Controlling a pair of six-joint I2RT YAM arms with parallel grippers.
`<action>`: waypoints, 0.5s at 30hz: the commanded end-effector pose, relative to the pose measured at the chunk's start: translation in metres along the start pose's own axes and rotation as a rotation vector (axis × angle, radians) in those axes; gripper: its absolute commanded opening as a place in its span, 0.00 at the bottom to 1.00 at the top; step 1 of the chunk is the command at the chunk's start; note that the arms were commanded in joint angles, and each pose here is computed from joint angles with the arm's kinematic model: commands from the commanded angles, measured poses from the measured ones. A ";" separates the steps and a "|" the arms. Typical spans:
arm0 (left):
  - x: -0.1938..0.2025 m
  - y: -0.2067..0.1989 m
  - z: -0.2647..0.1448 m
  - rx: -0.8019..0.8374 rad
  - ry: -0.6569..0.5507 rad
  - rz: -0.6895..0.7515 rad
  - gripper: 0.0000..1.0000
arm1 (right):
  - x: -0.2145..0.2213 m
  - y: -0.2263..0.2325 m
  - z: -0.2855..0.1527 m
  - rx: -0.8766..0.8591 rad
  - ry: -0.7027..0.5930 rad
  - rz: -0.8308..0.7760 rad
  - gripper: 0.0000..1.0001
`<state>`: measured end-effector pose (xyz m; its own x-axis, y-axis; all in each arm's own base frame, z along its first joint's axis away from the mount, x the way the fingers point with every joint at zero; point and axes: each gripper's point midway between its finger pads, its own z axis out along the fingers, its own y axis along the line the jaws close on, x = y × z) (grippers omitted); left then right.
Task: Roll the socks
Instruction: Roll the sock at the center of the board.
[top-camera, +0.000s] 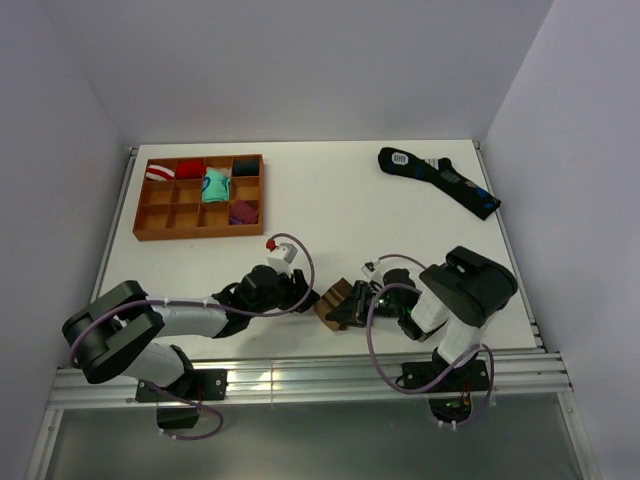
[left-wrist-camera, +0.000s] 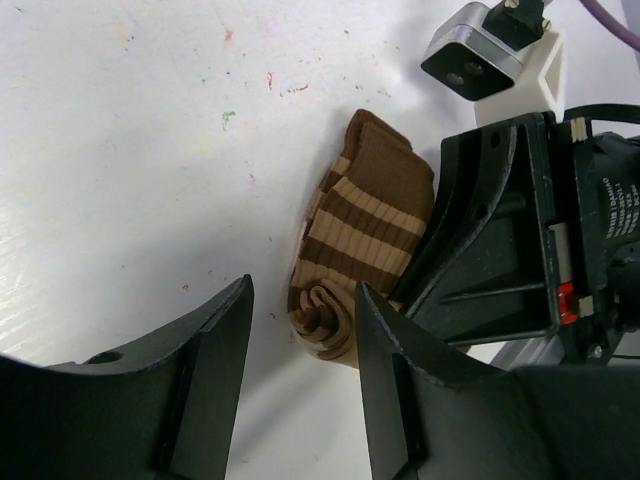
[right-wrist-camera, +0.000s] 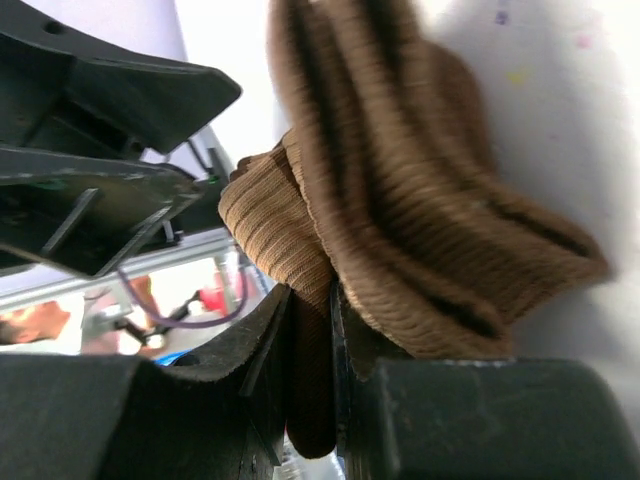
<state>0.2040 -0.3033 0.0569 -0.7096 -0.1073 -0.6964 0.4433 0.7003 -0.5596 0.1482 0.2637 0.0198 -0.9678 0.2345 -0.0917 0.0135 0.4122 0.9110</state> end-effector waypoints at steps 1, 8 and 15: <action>-0.008 -0.003 0.006 0.019 -0.055 0.048 0.50 | 0.014 -0.011 -0.008 -0.008 0.055 0.092 0.13; 0.002 -0.007 0.002 0.079 -0.055 0.073 0.57 | 0.015 -0.027 -0.005 0.010 0.057 0.157 0.12; 0.016 -0.011 0.000 0.142 -0.036 0.061 0.64 | 0.013 -0.034 -0.005 0.034 0.044 0.173 0.12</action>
<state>0.1958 -0.3030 0.0431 -0.6798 -0.0921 -0.7275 0.5010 0.6662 -0.5525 0.1469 0.2618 0.0182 -0.9705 0.2406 0.0173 0.0933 0.3082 0.9467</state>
